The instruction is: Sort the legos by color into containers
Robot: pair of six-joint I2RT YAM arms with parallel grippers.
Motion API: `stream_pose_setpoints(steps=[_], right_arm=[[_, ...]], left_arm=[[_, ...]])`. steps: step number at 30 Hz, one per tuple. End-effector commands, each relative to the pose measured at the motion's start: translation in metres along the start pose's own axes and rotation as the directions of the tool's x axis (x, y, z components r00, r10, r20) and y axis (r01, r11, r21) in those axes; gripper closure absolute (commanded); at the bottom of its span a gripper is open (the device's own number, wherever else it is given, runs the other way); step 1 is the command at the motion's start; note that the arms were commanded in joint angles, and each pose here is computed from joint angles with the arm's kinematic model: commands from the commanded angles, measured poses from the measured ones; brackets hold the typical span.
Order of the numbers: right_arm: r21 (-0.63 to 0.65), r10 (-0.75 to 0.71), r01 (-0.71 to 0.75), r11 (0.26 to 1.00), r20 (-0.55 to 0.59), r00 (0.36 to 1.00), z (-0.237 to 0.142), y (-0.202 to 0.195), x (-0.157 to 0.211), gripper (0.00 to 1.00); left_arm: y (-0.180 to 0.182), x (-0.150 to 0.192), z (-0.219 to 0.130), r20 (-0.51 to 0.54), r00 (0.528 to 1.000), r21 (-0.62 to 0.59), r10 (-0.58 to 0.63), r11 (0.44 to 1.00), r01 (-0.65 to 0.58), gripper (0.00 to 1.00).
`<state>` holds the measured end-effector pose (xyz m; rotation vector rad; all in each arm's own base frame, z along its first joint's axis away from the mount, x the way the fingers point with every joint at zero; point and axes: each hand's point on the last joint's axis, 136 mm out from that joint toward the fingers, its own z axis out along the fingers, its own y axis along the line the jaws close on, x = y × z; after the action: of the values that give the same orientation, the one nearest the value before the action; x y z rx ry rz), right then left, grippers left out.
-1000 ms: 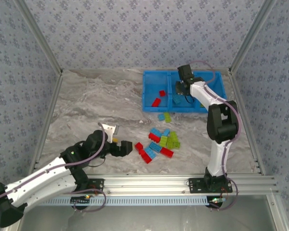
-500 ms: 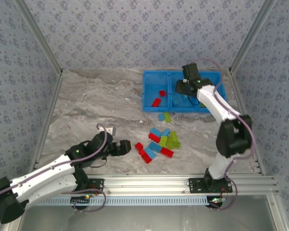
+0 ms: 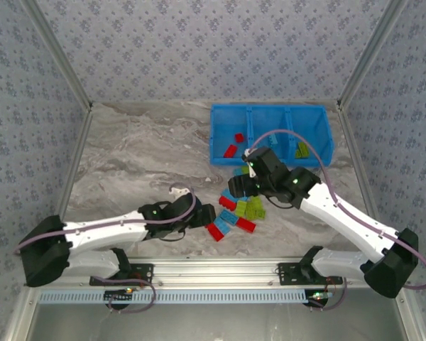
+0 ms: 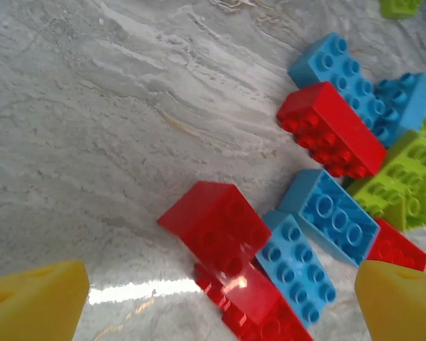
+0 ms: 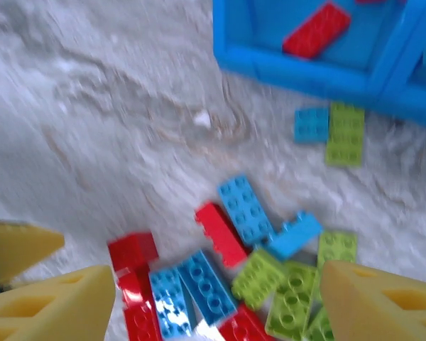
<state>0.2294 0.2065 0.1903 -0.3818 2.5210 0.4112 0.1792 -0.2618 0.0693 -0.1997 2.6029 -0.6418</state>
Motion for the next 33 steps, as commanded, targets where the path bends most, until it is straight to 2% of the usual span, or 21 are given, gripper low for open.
stream_pose_setpoints(steps=[1,6,13,18,23,27,30,33], right_arm=[[0.086,0.035,-0.033,0.996,-0.02,0.999,-0.005,-0.019,0.014,0.18],[0.096,0.034,-0.033,0.995,-0.01,0.999,-0.004,-0.021,0.009,0.18],[0.081,0.02,-0.018,0.997,-0.03,0.999,-0.001,-0.017,0.007,0.18],[0.045,0.014,-0.011,0.999,-0.075,0.997,-0.002,-0.012,0.019,0.18],[0.005,0.021,-0.02,1.0,-0.054,0.998,-0.015,-0.008,0.021,0.18],[-0.079,0.015,-0.017,0.997,-0.017,1.0,-0.024,0.004,0.017,0.18],[-0.141,0.027,-0.021,0.99,0.043,0.999,-0.035,0.014,0.006,0.18],[-0.142,0.048,-0.028,0.989,0.139,0.989,-0.05,0.011,-0.008,0.18]], left_arm=[[-0.018,-0.015,0.009,0.064,0.996,0.018,-0.055,0.998,0.053,0.02],[-0.016,-0.01,0.026,0.033,0.999,-0.066,0.016,0.998,-0.013,0.05],[0.012,-0.002,0.041,0.027,1.0,-0.177,0.014,0.984,-0.009,0.41],[0.018,0.0,0.041,0.025,0.999,-0.197,0.025,0.98,-0.02,0.54],[0.029,-0.004,0.035,0.055,0.998,-0.231,0.015,0.973,-0.002,0.7],[0.008,-0.029,0.013,0.132,0.989,-0.195,0.063,0.98,-0.036,0.75],[-0.021,-0.065,-0.009,0.231,0.966,-0.156,0.115,0.985,-0.08,0.75],[-0.053,-0.11,-0.017,0.309,0.942,-0.089,0.132,0.99,-0.11,0.76]])
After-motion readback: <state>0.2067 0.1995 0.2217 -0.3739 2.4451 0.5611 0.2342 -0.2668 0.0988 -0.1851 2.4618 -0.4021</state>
